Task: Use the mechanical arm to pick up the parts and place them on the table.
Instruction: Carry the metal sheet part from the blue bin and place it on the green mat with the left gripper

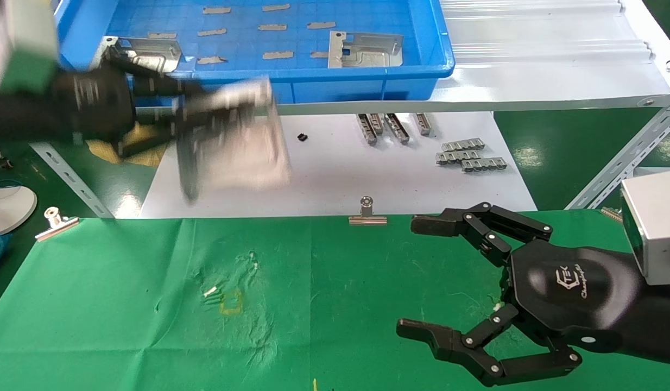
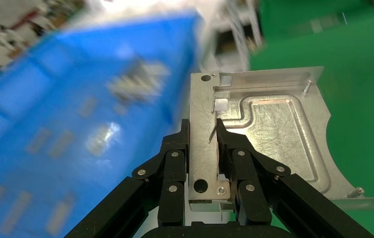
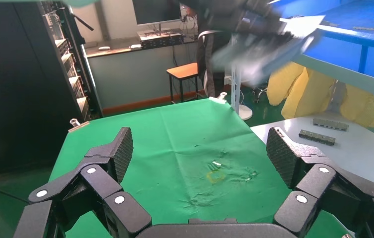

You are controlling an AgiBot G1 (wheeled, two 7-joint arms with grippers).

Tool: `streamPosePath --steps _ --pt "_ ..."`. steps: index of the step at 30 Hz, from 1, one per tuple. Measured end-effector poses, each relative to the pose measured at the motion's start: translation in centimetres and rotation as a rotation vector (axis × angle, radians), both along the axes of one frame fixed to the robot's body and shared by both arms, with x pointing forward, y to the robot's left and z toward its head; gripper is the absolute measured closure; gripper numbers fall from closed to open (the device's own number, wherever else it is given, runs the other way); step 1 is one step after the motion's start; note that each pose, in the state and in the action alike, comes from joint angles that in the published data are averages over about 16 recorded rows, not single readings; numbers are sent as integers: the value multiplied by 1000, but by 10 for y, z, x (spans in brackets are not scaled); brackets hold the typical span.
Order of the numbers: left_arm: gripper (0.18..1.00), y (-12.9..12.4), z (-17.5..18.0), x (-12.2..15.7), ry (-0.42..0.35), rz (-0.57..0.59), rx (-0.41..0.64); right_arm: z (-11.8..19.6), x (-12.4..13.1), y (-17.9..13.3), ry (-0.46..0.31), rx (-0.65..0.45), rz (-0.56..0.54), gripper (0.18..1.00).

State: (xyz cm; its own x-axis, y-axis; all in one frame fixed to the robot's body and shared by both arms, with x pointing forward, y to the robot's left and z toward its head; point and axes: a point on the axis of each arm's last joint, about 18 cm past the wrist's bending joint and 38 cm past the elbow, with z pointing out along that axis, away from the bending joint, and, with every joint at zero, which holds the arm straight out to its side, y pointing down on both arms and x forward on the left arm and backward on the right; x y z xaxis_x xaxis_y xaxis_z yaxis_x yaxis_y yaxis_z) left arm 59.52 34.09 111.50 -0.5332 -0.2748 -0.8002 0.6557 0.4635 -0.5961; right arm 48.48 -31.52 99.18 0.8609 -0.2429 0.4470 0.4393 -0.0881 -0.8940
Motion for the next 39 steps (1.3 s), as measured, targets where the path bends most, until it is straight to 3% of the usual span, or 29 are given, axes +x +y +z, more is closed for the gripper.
streamPosePath --steps 8,16,30,39 --pt "906 7 -81 17 28 28 247 0 0 0 0 0 0 179" --pt "906 9 -135 42 72 63 363 0 0 0 0 0 0 179" --pt "896 2 -164 73 77 128 408 0 0 0 0 0 0 179" --pt "831 -1 -169 67 98 90 367 0 0 0 0 0 0 179"
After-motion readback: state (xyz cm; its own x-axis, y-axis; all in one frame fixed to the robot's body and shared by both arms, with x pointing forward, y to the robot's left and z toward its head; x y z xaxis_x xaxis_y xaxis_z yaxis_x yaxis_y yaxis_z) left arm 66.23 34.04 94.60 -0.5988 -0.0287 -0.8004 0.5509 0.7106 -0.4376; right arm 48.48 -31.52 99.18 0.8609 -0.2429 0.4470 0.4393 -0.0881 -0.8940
